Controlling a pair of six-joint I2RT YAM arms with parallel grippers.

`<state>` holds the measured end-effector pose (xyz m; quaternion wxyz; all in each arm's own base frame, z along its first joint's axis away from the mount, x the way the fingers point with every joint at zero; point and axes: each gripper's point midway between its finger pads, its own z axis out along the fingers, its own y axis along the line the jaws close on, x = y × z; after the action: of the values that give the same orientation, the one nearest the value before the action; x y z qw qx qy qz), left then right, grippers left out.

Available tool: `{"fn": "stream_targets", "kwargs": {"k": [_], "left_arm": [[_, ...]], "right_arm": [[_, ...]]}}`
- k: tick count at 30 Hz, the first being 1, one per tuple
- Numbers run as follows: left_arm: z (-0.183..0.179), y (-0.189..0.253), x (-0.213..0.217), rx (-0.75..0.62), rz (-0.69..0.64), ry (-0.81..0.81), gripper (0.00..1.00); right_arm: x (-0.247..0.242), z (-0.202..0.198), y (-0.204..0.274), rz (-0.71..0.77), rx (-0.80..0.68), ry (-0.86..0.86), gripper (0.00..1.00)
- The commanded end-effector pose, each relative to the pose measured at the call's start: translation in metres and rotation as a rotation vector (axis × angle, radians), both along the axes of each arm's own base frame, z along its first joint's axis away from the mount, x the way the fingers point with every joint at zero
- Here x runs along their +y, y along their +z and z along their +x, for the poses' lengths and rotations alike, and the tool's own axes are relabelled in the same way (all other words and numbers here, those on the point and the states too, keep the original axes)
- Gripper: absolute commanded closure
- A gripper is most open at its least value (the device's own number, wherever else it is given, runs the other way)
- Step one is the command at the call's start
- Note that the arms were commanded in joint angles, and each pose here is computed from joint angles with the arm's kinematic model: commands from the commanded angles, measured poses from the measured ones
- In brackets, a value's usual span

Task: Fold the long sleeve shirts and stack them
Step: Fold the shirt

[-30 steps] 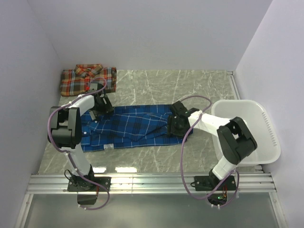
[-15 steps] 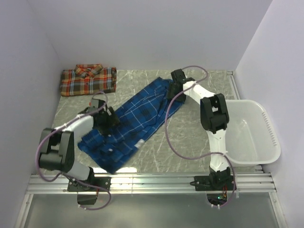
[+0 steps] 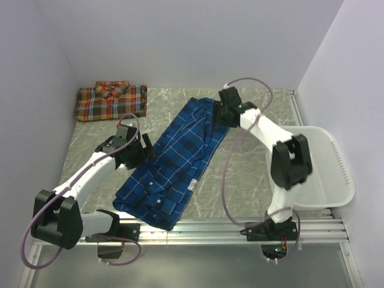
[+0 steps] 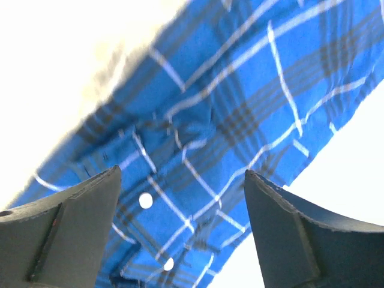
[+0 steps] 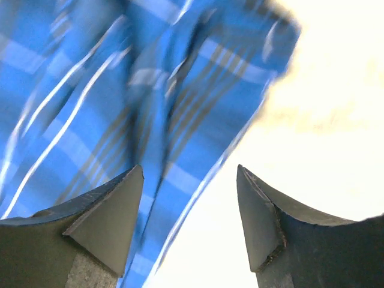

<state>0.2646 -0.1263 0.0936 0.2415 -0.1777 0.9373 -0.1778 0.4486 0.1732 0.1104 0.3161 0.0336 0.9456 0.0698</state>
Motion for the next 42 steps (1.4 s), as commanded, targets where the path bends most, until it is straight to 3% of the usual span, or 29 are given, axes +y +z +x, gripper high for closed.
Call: {"fn": "stream_targets", "kwargs": {"k": [1, 5, 9, 21, 27, 31, 34, 38, 40, 42], "left_arm": [[0.015, 0.001, 0.019, -0.018, 0.133, 0.002, 0.12], [0.023, -0.014, 0.017, 0.016, 0.138, -0.001, 0.18], [0.024, -0.035, 0.015, 0.067, 0.134, 0.009, 0.2], [0.016, -0.054, -0.015, 0.147, -0.041, 0.017, 0.22], [0.016, -0.046, -0.047, 0.145, -0.211, -0.009, 0.21], [0.014, -0.037, -0.074, 0.148, -0.309, -0.045, 0.18], [0.013, -0.031, -0.089, 0.146, -0.311, -0.098, 0.16], [0.019, -0.009, -0.085, 0.081, -0.274, -0.093, 0.15], [0.02, 0.002, -0.078, 0.037, -0.241, -0.098, 0.15], [0.02, 0.017, -0.065, -0.018, -0.189, -0.074, 0.16]], "right_arm": [[0.044, -0.052, 0.01, 0.077, -0.014, 0.076, 0.31], [0.066, -0.094, -0.002, 0.146, 0.025, 0.094, 0.35], [0.086, -0.104, -0.022, 0.227, 0.073, 0.119, 0.42], [0.075, -0.056, -0.085, 0.111, 0.15, 0.074, 0.45], [0.036, 0.008, -0.091, -0.011, 0.14, 0.025, 0.39], [0.034, 0.063, -0.081, -0.03, 0.092, 0.029, 0.37], [0.039, 0.087, -0.068, -0.033, 0.036, 0.055, 0.37], [0.041, 0.096, -0.023, -0.011, -0.053, 0.082, 0.35], [0.041, 0.083, -0.014, -0.004, -0.061, 0.108, 0.35], [0.044, 0.069, 0.027, 0.038, -0.12, 0.133, 0.35]]}}
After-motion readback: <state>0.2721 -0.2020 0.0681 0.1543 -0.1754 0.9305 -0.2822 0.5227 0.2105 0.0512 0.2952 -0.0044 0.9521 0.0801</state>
